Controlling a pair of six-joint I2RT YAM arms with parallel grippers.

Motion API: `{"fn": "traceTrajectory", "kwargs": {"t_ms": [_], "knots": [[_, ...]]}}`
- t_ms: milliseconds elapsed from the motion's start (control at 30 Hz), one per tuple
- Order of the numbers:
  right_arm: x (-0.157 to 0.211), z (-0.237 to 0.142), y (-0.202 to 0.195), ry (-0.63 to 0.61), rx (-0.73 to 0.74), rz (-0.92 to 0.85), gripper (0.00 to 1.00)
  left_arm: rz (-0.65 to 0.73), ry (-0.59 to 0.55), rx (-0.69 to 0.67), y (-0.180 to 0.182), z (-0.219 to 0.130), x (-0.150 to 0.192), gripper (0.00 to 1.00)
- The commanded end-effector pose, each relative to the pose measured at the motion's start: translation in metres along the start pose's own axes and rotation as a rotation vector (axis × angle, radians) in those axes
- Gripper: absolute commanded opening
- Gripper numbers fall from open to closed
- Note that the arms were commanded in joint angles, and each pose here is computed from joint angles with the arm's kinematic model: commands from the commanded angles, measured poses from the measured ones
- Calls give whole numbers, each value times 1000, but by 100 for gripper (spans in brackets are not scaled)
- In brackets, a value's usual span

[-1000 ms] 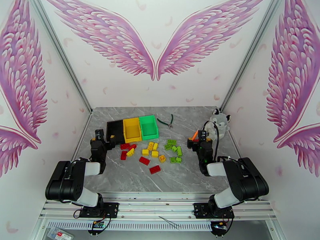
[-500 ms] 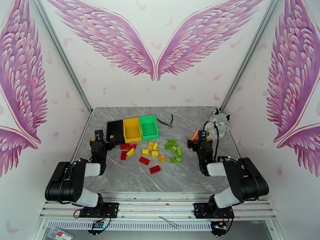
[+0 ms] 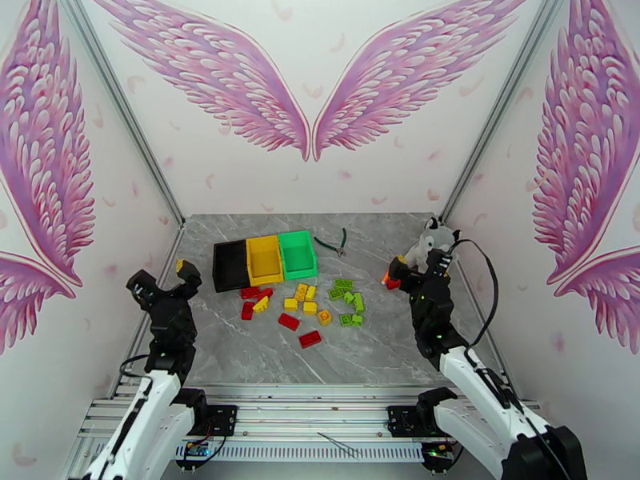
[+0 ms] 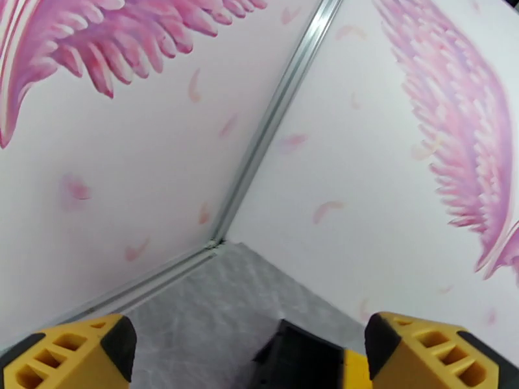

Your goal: Sort the legos into containers by color

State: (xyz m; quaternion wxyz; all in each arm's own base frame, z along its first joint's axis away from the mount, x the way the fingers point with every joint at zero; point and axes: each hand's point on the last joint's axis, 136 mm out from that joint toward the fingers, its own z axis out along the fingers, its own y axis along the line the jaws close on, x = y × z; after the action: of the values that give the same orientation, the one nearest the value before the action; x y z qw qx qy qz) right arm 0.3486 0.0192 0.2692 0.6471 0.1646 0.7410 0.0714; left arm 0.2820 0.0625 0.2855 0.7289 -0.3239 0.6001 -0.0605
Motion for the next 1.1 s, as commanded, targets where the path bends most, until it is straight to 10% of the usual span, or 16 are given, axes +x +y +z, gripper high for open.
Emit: {"fn": "traceTrajectory", "kwargs": {"t_ms": [0, 200, 433, 700, 867, 1067], "knots": [[43, -15, 21, 382, -49, 167, 99, -127, 312, 193, -31, -22, 50, 99], [73, -33, 56, 433, -324, 294, 99, -204, 511, 390, -65, -53, 73, 99], [101, -39, 93, 594, -455, 178, 94, -336, 434, 514, -65, -63, 85, 99], [178, -42, 149, 819, -386, -232, 86, -302, 530, 542, -94, -63, 111, 99], [225, -45, 160, 946, -287, -468, 84, -86, 833, 599, -133, -72, 161, 86], [250, -45, 151, 1021, -226, -543, 84, -79, 949, 516, -107, -77, 208, 93]]}}
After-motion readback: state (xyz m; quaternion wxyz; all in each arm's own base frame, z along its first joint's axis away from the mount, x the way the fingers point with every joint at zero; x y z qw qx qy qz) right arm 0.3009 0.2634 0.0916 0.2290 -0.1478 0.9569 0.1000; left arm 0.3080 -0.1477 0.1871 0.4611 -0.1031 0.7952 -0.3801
